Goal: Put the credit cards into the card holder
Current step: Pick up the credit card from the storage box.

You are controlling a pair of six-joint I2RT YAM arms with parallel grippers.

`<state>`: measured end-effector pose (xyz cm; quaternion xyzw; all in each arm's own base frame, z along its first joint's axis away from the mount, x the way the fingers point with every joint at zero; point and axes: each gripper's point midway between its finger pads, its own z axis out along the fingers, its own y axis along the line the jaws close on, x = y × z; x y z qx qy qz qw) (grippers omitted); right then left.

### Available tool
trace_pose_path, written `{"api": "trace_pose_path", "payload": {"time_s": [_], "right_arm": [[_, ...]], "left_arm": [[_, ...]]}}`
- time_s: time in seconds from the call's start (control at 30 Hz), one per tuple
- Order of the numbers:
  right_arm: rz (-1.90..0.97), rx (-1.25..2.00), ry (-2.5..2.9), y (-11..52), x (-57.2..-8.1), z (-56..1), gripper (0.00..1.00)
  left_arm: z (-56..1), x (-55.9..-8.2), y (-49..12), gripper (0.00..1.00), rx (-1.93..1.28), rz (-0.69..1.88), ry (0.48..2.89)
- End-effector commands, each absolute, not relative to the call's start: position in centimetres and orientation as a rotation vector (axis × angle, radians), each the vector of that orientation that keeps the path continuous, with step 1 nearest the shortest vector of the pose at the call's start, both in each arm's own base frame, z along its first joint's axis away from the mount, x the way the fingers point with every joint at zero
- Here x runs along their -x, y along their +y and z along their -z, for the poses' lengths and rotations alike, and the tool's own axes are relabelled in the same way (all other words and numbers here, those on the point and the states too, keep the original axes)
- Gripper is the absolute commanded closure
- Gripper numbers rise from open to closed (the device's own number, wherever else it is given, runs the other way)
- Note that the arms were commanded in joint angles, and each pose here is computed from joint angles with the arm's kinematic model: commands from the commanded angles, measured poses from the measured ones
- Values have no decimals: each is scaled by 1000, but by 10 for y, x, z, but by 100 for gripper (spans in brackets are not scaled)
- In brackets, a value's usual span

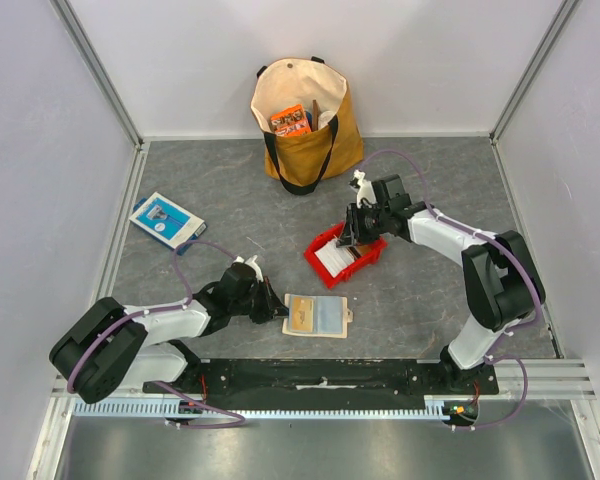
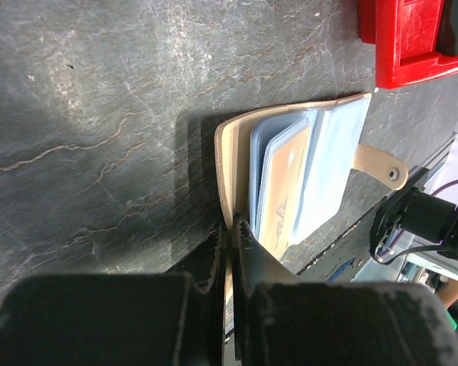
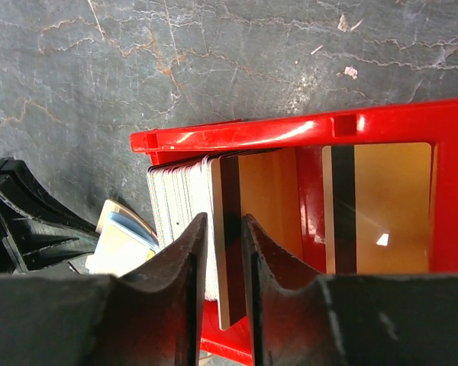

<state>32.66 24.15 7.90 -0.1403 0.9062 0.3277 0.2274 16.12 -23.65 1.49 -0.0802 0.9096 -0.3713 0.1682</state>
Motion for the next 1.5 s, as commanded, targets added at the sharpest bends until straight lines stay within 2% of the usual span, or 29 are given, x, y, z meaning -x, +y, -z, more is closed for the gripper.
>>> {"api": "trace_pose_path", "payload": {"time_s": [0.0,0.07,0.23,0.37,0.53,1.13,1.27,1.47], "right_arm": [[-940,404,2446,247,-332,-100,71],[-939,396,2448,245,-332,-99,81],[-863,349,2447,235,-342,-99,93],[-704,313,2467,217,-351,-90,94],[-643,356,2500,219,-345,-77,95],[-401,514,2540,235,-329,-51,83],[-375,519,2534,237,-332,-53,99],[-155,516,2492,208,-344,-70,100]], "left_arm": [[7,-151,-220,98,195,929,2664],[7,-151,-220,98,197,928,2667],[7,-152,-220,98,194,928,2665],[8,-151,-220,98,195,930,2666],[9,-150,-219,98,196,927,2667],[8,-150,-220,98,193,940,2662],[8,-149,-221,98,191,941,2661],[8,-149,-220,98,196,944,2659]]}}
